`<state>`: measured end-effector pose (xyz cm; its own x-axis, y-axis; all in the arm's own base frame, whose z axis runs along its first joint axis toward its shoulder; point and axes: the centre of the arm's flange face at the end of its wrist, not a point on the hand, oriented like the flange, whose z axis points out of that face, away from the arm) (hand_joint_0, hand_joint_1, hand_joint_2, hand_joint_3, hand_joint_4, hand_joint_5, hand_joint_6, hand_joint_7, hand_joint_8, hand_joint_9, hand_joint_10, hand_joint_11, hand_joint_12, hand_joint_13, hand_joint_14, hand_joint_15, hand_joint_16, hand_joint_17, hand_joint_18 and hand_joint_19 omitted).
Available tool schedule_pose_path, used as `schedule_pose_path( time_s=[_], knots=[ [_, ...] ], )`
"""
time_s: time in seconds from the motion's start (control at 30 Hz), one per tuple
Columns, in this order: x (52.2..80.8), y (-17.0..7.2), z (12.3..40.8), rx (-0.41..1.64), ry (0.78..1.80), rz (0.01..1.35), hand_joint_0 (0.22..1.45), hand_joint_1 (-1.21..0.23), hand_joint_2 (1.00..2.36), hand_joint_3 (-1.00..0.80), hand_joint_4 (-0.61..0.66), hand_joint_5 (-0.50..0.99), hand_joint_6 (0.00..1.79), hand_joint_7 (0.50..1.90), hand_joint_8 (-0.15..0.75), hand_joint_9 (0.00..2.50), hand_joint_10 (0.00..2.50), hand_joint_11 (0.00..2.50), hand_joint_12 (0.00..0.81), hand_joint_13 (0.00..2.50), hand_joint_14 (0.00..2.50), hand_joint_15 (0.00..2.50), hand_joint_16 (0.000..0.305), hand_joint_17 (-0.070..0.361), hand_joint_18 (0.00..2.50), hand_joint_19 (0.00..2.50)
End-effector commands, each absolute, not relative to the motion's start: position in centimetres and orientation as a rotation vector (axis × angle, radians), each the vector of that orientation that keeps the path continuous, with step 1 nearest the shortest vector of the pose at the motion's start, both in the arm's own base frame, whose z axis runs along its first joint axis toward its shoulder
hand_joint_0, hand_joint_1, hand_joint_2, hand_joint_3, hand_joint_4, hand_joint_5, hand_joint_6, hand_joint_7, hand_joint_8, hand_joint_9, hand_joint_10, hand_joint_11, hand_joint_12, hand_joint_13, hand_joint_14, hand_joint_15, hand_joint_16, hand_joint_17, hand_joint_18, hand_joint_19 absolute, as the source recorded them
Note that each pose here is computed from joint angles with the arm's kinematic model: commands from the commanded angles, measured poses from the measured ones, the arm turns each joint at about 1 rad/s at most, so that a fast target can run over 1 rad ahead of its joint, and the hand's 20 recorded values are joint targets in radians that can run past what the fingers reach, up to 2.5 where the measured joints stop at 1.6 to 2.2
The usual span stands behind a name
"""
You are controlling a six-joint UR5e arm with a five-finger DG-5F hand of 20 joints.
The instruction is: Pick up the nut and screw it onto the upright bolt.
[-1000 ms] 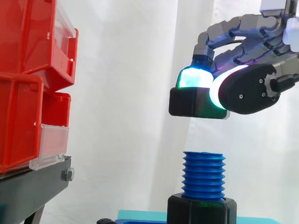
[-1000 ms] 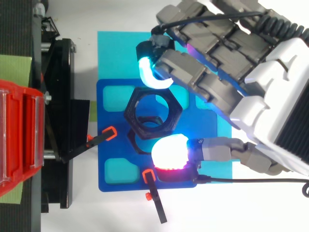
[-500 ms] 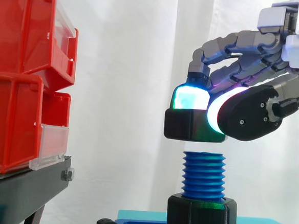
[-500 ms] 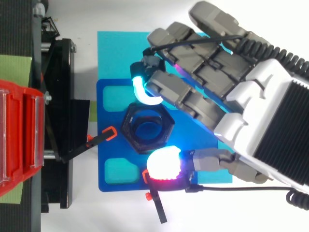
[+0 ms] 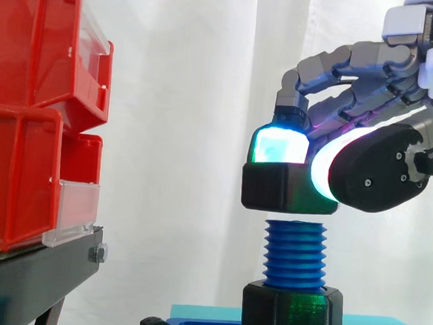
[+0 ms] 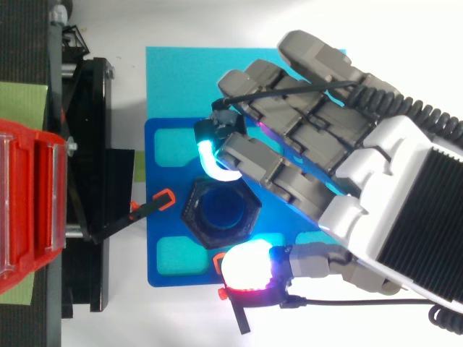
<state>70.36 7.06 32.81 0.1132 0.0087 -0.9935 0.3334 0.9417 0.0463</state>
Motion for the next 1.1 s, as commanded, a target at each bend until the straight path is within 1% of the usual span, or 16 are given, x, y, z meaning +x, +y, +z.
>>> schedule_pose_path(
  time_s=[0.0, 0.4, 0.57, 1.07],
  knots=[
    [70.4, 7.2, 32.5, 0.278, 1.450, -0.240, 0.56, -0.57, 1.00, -0.50, 0.24, -0.13, 0.50, 1.19, 0.259, 0.56, 0.00, 0.00, 0.294, 0.59, 0.00, 0.00, 0.033, 0.074, 0.38, 0.01],
    [70.4, 6.4, 32.3, 0.270, 1.463, -0.239, 0.56, -0.58, 1.00, -0.50, 0.24, -0.13, 0.50, 1.19, 0.260, 0.56, 0.00, 0.00, 0.293, 0.60, 0.00, 0.00, 0.033, 0.073, 0.39, 0.01],
    [70.1, 6.1, 31.6, 0.271, 1.473, -0.238, 0.56, -0.57, 1.00, -0.50, 0.25, -0.13, 0.50, 1.19, 0.260, 0.56, 0.00, 0.00, 0.293, 0.60, 0.00, 0.00, 0.033, 0.074, 0.39, 0.02],
    [70.1, 6.1, 31.6, 0.275, 1.474, -0.233, 0.56, -0.57, 1.00, -0.50, 0.25, -0.13, 0.50, 1.18, 0.258, 0.56, 0.00, 0.00, 0.290, 0.62, 0.00, 0.00, 0.033, 0.074, 0.40, 0.02]
  ],
)
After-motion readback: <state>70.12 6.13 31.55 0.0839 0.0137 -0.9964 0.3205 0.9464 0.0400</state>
